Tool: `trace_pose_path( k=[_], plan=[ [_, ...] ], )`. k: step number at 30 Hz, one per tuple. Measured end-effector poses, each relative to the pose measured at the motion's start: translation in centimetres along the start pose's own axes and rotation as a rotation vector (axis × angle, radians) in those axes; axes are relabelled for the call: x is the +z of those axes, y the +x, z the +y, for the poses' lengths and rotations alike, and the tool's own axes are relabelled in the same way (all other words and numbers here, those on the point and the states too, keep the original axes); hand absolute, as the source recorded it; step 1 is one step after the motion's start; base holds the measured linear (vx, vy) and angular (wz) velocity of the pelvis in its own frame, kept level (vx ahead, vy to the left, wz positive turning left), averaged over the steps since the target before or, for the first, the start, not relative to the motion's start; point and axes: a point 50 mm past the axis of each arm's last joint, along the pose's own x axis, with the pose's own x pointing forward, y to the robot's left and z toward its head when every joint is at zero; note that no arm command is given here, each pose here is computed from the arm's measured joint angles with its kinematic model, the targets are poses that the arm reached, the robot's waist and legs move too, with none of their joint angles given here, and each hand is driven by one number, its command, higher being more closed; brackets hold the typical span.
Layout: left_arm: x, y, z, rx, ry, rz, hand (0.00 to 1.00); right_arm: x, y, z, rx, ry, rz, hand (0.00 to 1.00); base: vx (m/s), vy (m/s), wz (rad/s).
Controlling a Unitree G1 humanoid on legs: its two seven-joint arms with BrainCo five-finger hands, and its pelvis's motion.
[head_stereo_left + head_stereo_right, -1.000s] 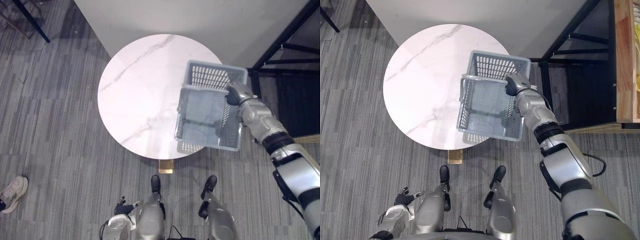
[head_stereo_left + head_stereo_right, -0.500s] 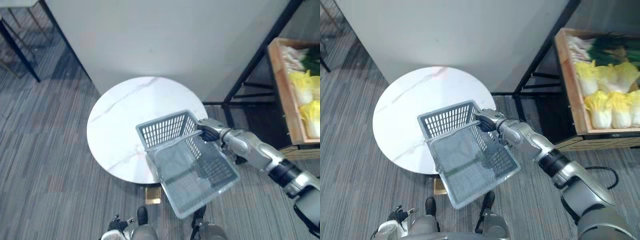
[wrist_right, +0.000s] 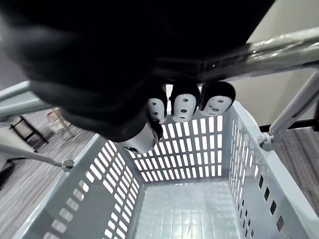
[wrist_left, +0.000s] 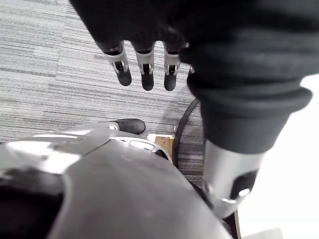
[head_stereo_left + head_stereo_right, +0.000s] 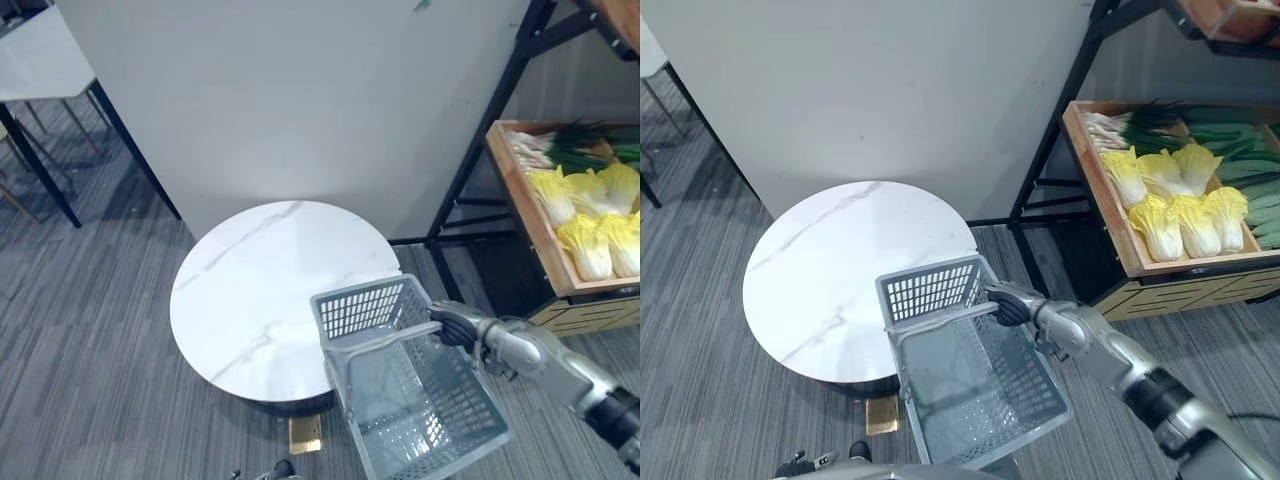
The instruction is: Pick vegetable in the basket
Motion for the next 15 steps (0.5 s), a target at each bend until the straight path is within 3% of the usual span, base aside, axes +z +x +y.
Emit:
trace_pose_path(
  k=[5,10,15],
  plan=[
    [0.5,0.1,0.1,-0.003,0.073,-0.017,0.00,-0.3,-1.4,0.4,-0.072,0.001,0.034,1.00,-0.08,0.105,-0.69],
    [1.6,0.2,0.6,-0.003,0.152,-0.047,0.00,-0.6,-0.9,0.6,-0.064,-0.036,0.053,1.00,-0.08,0.034,-1.23],
    [-0.4,0.0,-0.4,-0.048,0.171,0.010,0.00,-1.0,-0.5,0.2,-0.073,-0.091,0.072,1.00,-0.13,-0.034,-1.48]
  ],
)
